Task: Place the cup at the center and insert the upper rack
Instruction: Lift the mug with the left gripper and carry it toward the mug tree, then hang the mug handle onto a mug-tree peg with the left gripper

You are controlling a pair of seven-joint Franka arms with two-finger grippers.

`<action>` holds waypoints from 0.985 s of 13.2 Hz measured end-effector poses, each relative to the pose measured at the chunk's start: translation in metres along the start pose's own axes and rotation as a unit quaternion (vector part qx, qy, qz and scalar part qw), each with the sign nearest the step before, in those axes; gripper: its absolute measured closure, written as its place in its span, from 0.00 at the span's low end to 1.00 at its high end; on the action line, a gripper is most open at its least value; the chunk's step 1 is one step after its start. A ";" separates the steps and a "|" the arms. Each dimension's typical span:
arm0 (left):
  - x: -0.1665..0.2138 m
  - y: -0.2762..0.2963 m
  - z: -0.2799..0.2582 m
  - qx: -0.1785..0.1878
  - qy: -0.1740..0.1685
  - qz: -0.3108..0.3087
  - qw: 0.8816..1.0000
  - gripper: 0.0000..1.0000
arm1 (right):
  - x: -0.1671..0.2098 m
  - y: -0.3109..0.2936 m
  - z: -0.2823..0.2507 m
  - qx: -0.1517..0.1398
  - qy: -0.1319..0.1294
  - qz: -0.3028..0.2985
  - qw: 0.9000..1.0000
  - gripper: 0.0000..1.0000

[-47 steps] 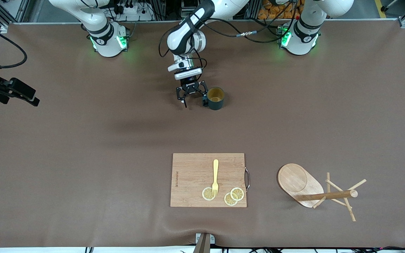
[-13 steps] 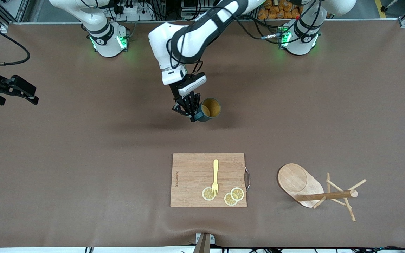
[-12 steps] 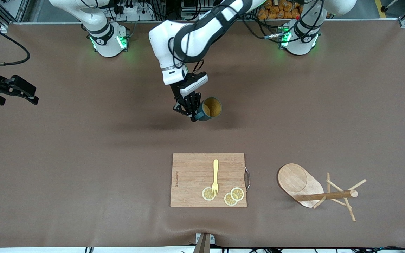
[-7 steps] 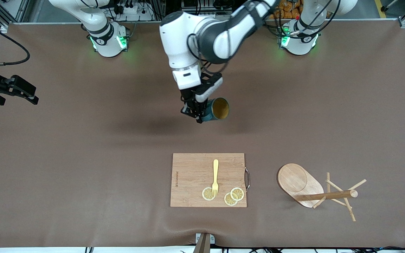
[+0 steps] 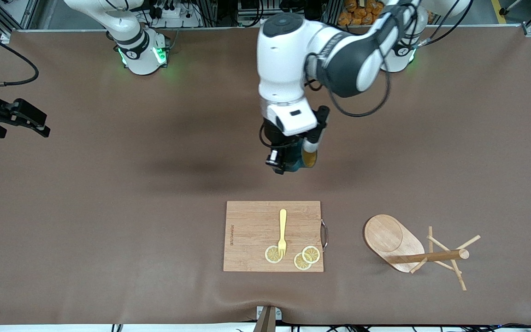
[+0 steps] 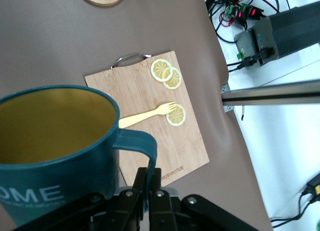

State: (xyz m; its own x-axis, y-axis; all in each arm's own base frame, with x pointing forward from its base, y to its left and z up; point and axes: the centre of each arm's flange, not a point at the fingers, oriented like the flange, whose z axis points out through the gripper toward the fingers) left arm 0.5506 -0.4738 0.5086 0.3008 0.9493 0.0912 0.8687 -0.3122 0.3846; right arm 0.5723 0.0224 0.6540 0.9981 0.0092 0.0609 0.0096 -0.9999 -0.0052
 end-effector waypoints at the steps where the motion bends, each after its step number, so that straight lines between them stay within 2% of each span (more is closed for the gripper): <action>1: 0.015 0.007 -0.006 -0.004 -0.011 -0.013 1.000 0.95 | 0.000 0.000 0.000 0.000 0.000 0.000 1.000 0.00; 5: 0.075 0.035 -0.017 -0.033 -0.051 -0.056 0.997 0.95 | -0.001 0.000 0.001 0.000 -0.003 0.000 1.000 0.00; 8: 0.104 0.042 -0.026 -0.033 -0.076 -0.055 0.995 0.95 | -0.001 0.000 0.001 0.000 -0.004 0.000 1.000 0.00; 11: 0.128 0.043 -0.027 -0.030 -0.077 -0.057 0.995 0.95 | -0.001 0.000 0.001 0.000 -0.004 0.000 1.000 0.00; 13: 0.151 0.044 -0.022 -0.023 -0.093 -0.052 0.994 0.95 | -0.001 0.000 0.001 0.000 -0.004 0.000 1.000 0.00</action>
State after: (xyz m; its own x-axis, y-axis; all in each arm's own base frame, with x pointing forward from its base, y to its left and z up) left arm 0.6259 -0.3435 0.5596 0.2811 0.9520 -0.1213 0.8810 -0.2059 0.4259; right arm 0.5714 0.0223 0.6532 0.9986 0.0092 0.0524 0.0095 -0.9999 -0.0049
